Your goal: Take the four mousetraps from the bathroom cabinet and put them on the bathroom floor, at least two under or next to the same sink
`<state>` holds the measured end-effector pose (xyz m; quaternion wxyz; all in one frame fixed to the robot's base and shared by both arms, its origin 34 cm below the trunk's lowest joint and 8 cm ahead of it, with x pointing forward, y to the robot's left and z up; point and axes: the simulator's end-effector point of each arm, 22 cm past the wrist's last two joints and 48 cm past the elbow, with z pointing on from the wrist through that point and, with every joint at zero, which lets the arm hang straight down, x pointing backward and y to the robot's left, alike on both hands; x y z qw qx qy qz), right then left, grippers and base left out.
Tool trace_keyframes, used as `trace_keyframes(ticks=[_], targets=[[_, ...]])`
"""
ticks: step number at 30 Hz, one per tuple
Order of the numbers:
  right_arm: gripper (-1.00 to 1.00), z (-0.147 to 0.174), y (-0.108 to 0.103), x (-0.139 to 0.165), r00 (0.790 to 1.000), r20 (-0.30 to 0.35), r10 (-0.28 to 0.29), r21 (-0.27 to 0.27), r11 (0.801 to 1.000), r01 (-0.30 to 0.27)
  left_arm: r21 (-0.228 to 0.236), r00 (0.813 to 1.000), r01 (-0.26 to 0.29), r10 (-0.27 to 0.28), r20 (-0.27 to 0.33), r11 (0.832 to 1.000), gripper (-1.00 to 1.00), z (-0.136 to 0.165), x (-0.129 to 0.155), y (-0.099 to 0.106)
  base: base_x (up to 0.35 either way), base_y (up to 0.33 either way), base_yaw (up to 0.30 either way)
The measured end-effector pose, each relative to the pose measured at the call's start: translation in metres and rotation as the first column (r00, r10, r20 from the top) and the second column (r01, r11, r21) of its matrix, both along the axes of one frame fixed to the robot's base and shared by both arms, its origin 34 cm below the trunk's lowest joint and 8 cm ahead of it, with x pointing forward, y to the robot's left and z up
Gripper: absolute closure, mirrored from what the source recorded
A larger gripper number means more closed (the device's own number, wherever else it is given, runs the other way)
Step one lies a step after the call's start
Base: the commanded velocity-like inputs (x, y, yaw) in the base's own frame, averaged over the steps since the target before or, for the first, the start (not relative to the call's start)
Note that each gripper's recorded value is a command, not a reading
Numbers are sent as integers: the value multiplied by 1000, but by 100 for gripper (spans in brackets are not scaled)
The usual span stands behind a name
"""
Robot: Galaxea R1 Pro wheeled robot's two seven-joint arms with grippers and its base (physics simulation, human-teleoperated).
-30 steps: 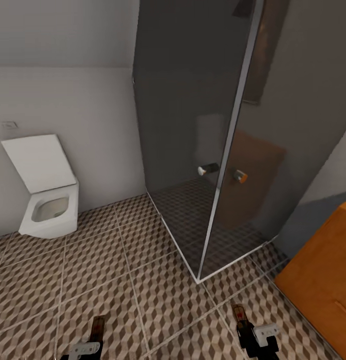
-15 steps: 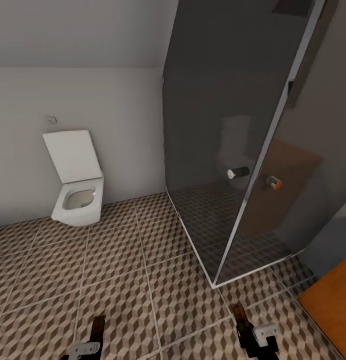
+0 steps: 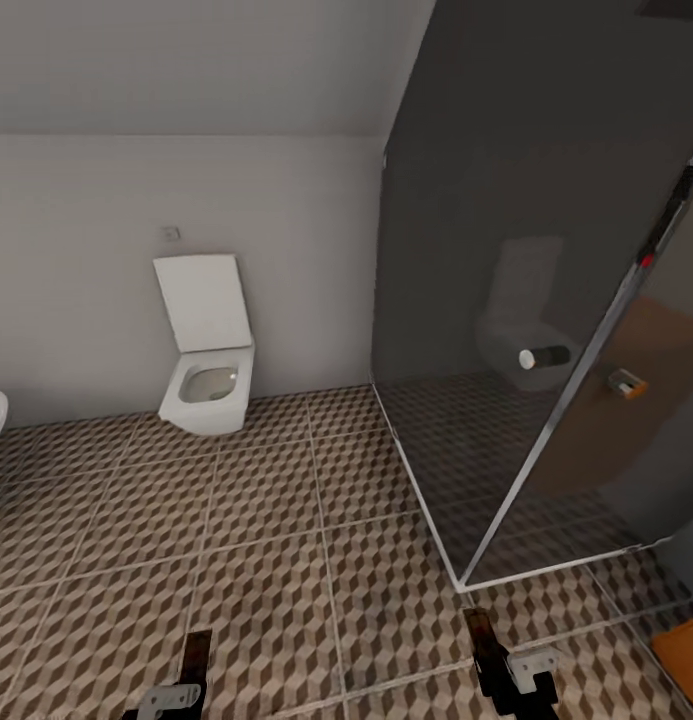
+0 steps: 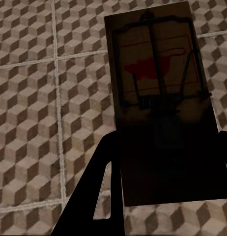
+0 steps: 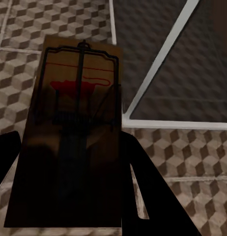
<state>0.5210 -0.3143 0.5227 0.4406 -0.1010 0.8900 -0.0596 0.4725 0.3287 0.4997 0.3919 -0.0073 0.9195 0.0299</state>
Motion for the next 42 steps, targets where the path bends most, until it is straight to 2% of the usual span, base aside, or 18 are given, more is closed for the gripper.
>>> trace_keyframes(ticks=[42], targets=[[100,0,1,0,1000,0,0,1,1000,0,1,1000,0,0,0,1000,100,0,0,1,0,0,288]])
